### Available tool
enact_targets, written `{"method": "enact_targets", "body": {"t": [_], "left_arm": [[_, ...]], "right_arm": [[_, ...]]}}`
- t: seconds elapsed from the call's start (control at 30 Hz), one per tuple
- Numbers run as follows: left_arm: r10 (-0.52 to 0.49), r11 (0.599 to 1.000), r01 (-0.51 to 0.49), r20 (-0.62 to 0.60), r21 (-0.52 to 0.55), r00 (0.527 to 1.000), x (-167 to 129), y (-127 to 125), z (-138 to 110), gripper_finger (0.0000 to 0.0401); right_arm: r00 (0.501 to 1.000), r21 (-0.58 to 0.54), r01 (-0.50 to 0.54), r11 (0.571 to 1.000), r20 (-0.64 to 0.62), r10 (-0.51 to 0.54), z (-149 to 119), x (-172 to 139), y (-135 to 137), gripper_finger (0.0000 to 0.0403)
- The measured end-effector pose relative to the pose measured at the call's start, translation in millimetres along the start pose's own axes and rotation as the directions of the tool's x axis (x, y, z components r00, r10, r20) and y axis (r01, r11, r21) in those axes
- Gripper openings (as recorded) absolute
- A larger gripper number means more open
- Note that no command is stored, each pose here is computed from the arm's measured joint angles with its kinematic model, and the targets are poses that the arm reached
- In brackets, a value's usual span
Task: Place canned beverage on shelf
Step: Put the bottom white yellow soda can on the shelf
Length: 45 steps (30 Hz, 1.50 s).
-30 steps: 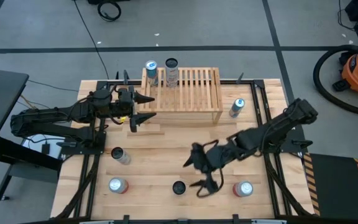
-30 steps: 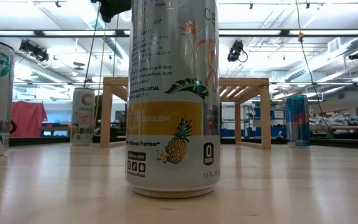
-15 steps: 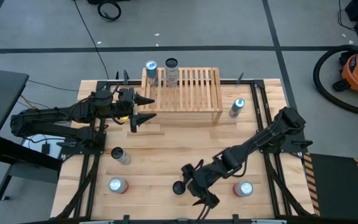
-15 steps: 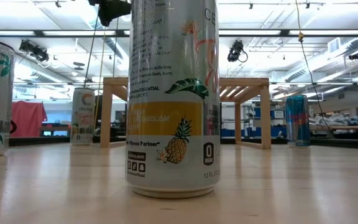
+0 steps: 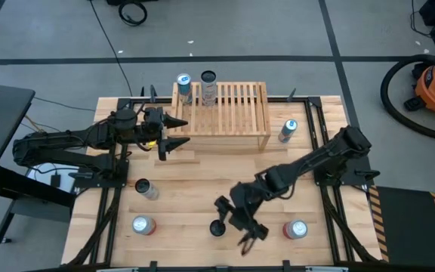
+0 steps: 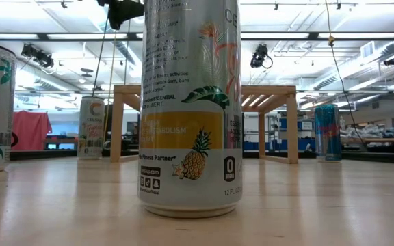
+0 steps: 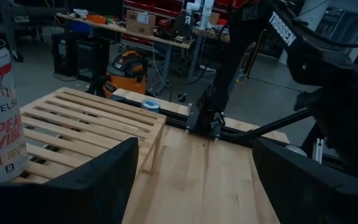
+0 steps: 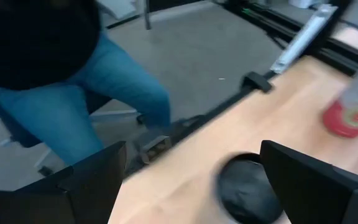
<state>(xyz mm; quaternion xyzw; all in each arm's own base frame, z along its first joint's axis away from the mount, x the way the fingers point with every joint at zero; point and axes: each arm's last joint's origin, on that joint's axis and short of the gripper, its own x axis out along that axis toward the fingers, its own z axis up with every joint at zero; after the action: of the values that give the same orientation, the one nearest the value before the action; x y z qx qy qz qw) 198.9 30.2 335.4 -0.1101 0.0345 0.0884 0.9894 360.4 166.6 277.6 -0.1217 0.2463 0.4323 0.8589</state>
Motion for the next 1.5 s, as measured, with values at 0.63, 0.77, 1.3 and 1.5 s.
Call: {"method": "enact_targets", "body": {"t": [0.63,0.77,1.3,1.5], "left_arm": [[0.002,0.998,-0.001,-0.009,0.055,1.0,0.0,0.2,-0.7,0.0318],[0.003,0.998,-0.002,-0.015,0.056,1.0,0.0,0.2,-1.3,0.0318],[0.009,0.997,-0.002,-0.078,0.081,0.997,-0.6,0.1,-7.4,0.0318],[0.002,0.997,0.004,-0.081,0.074,0.997,-0.6,-0.9,-7.9,0.0318]], "right_arm": [[1.0,-0.042,0.011,0.999,0.018,-0.01,-15.3,-8.0,-34.8,0.0375],[0.999,-0.065,0.032,0.997,0.009,-0.032,-18.8,-2.3,-37.9,0.0375],[1.0,-0.031,-0.014,0.999,0.013,0.015,-34.9,21.3,-47.3,0.0375],[1.0,0.01,-0.026,1.0,-0.003,0.026,-40.8,27.2,-48.7,0.0375]]}}
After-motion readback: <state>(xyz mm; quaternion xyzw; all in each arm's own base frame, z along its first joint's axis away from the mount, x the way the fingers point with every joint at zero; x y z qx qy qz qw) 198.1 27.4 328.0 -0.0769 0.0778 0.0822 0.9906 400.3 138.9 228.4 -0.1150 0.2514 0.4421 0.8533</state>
